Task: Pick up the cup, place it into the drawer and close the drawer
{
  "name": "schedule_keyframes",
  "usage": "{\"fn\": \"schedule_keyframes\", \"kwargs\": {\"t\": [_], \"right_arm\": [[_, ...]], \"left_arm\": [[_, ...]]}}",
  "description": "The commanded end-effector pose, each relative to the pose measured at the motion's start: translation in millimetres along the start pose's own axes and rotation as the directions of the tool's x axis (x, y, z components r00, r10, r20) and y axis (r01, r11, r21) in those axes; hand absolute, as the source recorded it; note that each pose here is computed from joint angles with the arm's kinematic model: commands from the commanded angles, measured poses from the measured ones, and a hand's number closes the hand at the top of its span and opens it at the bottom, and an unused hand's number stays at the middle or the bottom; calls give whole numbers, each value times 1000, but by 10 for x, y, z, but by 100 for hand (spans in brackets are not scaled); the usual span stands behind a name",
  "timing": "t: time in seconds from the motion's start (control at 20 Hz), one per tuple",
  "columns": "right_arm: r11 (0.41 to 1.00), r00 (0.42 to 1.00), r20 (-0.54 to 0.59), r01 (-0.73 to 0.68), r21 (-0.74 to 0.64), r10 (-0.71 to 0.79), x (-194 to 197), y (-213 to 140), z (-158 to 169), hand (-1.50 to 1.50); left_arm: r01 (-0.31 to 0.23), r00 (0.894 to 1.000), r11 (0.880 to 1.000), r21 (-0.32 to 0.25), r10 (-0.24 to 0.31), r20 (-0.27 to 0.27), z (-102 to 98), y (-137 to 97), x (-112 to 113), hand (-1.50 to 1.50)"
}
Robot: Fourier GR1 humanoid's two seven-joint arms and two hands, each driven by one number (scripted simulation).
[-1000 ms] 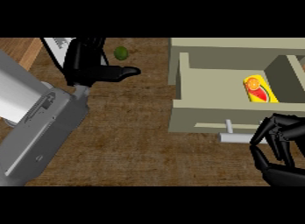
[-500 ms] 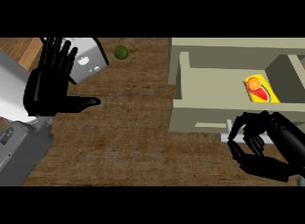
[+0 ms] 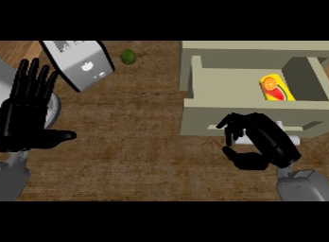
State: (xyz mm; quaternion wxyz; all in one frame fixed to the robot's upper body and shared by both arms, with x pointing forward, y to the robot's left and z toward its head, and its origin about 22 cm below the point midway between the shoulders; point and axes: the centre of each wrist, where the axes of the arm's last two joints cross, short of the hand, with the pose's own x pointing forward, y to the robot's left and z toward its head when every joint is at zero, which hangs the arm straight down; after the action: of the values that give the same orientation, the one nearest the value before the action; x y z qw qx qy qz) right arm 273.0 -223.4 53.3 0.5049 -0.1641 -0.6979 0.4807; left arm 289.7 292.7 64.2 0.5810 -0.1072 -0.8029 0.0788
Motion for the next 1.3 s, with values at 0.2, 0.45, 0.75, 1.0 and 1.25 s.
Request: {"fn": "schedule_keyframes", "kwargs": {"t": [0.2, 0.45, 0.75, 1.0, 1.25], "right_arm": [[987, 991, -71, -103, 119, 112, -341, 377, -401, -150], [992, 994, -73, -79, 96, 86, -569, 467, -680, -150], [993, 995, -98, 3, 116, 9, -728, 403, -993, -150], [994, 993, -113, 30, 102, -19, -991, -114, -1106, -150], [992, 989, -148, 9, 123, 9, -1067, -311, -1140, -150]], "left_arm": [[-16, 1000, 1000, 1, 16, 12, 256, 236, 121, -150], [-5, 1000, 1000, 5, 5, 2, 435, 454, -103, -150], [-21, 1000, 1000, -13, 21, 20, 334, 508, 115, -150], [-34, 999, 999, -31, 34, -8, 204, 505, 75, -150], [-52, 999, 998, -39, 52, 11, 241, 575, 33, -150]]}}
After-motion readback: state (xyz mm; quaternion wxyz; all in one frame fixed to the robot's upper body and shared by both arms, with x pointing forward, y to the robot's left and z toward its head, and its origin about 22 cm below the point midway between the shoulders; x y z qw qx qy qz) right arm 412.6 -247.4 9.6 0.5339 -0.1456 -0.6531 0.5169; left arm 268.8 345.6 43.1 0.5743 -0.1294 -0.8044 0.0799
